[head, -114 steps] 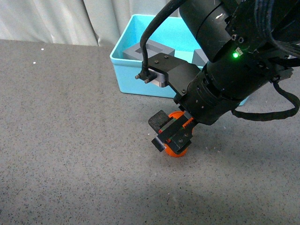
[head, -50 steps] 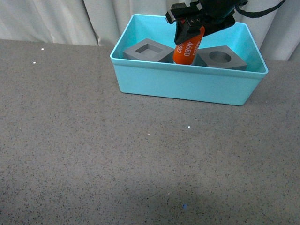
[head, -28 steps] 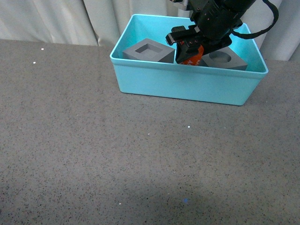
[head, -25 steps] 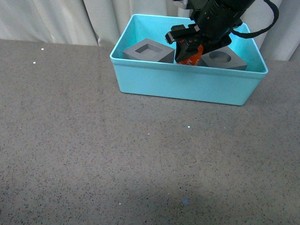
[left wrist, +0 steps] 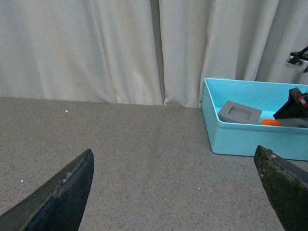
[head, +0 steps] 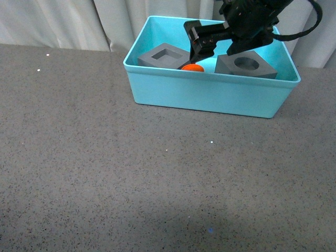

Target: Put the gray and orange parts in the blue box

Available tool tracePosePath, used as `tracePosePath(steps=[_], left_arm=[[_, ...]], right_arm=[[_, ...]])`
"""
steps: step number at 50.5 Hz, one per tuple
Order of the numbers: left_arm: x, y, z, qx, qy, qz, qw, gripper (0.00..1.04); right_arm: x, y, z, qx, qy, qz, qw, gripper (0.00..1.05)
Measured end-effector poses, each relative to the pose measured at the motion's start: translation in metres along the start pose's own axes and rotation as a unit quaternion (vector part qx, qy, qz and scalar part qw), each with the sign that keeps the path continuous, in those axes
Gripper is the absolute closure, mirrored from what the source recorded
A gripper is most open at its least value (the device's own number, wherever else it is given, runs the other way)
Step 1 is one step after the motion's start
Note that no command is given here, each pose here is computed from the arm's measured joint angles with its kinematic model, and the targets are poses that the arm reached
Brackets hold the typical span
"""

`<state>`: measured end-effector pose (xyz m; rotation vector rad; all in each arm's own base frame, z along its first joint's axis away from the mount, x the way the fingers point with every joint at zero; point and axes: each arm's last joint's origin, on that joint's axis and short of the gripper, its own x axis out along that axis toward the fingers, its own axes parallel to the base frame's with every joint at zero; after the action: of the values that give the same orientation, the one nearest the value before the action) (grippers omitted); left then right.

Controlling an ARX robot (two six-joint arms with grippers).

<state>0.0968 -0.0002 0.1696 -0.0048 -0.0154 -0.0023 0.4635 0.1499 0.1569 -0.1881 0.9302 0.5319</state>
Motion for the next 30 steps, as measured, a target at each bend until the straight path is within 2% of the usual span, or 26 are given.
tracePosePath(steps=[7, 13, 20, 30], left_arm=[[0.0, 0.0, 0.0, 0.0, 0.0, 0.0, 1.0, 0.07], [0.0, 0.0, 0.0, 0.0, 0.0, 0.0, 1.0, 0.07], [0.0, 0.0, 0.0, 0.0, 0.0, 0.0, 1.0, 0.07], [0.0, 0.0, 0.0, 0.0, 0.0, 0.0, 1.0, 0.07]], right_arm=[[-0.037, -0.001, 0.004, 0.009, -0.07, -0.021, 0.997, 0.1], [-0.073, -0.006, 0.001, 0.023, -0.142, -0.073, 0.987, 0.1], [-0.107, -0.016, -0.021, 0.052, -0.212, -0.145, 0.965, 0.1], [-0.143, -0.019, -0.059, 0.075, -0.254, -0.232, 0.936, 0.1]])
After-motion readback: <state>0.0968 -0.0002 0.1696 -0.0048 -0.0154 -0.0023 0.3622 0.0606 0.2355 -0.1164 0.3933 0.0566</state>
